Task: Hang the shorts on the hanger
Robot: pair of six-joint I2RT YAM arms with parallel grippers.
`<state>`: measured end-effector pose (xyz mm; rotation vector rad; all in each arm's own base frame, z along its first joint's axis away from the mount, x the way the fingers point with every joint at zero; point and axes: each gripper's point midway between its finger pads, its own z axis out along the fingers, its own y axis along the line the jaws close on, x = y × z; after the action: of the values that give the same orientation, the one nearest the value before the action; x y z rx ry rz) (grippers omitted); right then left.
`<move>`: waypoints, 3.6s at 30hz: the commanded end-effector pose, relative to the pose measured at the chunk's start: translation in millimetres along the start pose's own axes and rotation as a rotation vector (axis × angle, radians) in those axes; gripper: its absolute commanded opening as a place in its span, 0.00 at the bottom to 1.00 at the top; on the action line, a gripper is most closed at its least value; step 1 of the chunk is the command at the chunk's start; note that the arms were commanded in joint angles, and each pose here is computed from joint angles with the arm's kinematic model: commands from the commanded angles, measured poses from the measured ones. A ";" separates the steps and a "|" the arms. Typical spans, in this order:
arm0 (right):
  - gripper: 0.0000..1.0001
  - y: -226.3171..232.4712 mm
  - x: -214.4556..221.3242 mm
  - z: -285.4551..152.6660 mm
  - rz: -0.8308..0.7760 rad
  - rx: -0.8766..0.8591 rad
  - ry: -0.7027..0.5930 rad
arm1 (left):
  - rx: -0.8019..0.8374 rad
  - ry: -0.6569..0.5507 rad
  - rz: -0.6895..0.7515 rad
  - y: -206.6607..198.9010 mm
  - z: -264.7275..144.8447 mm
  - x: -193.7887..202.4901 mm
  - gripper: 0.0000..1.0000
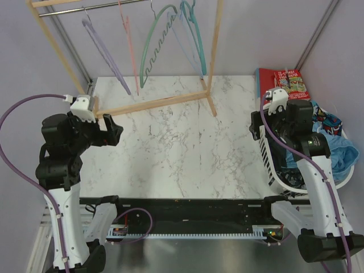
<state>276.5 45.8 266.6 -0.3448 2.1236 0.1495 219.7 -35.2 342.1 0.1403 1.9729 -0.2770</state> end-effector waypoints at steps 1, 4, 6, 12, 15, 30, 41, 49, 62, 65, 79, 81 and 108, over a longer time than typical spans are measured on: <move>0.98 -8.8 -14.9 -13.8 -0.037 0.044 -0.032 | -0.061 -0.033 0.011 10.0 -3.2 -6.7 0.99; 0.98 -11.6 -16.7 -16.3 -0.053 0.054 -0.013 | -0.052 -0.050 0.023 6.9 -7.4 -10.5 1.00; 0.98 -17.3 -15.8 -17.5 -0.057 0.079 0.015 | -0.034 -0.062 0.037 3.0 -9.8 -10.7 1.00; 0.98 -45.2 -8.3 -11.8 -0.026 0.119 0.120 | 0.078 -0.066 0.116 -15.6 -13.3 -5.6 1.00; 0.98 -80.9 -3.7 -18.8 0.037 0.136 0.172 | 0.124 -0.058 0.145 -22.7 -14.7 -4.2 1.00; 0.98 -218.2 108.0 -117.2 0.153 0.235 0.533 | 0.248 -0.010 0.158 -35.6 -2.6 3.9 1.00; 0.98 -259.5 140.9 -104.6 0.173 0.406 0.577 | 0.272 -0.018 0.177 -39.4 -3.8 4.8 1.00; 0.98 -261.1 128.8 -123.3 0.086 0.469 0.576 | 0.284 -0.022 0.191 -41.6 -5.5 9.7 0.99; 0.92 -284.7 118.4 -143.3 -0.062 0.555 0.613 | 0.312 -0.017 0.157 -45.2 -1.7 4.5 0.98; 0.86 -285.8 127.5 -141.7 -0.069 0.551 0.644 | 0.310 -0.024 0.152 -45.2 -1.7 1.2 0.98; 0.41 -283.9 176.0 -122.0 -0.026 0.540 0.718 | 0.315 -0.035 0.143 -46.4 -1.5 -5.4 0.98; 0.11 -290.9 158.8 -127.6 -0.025 0.581 0.677 | 0.314 -0.039 0.138 -47.0 -2.1 -8.6 0.97; 0.00 -31.0 -342.5 -237.8 -0.210 -0.341 -1.022 | 0.474 -0.072 -0.142 -81.8 -15.5 -72.3 0.96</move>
<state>306.4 -72.5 658.5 -0.3014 1.1509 0.1109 222.4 -99.3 403.1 0.3070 1.8672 -0.7444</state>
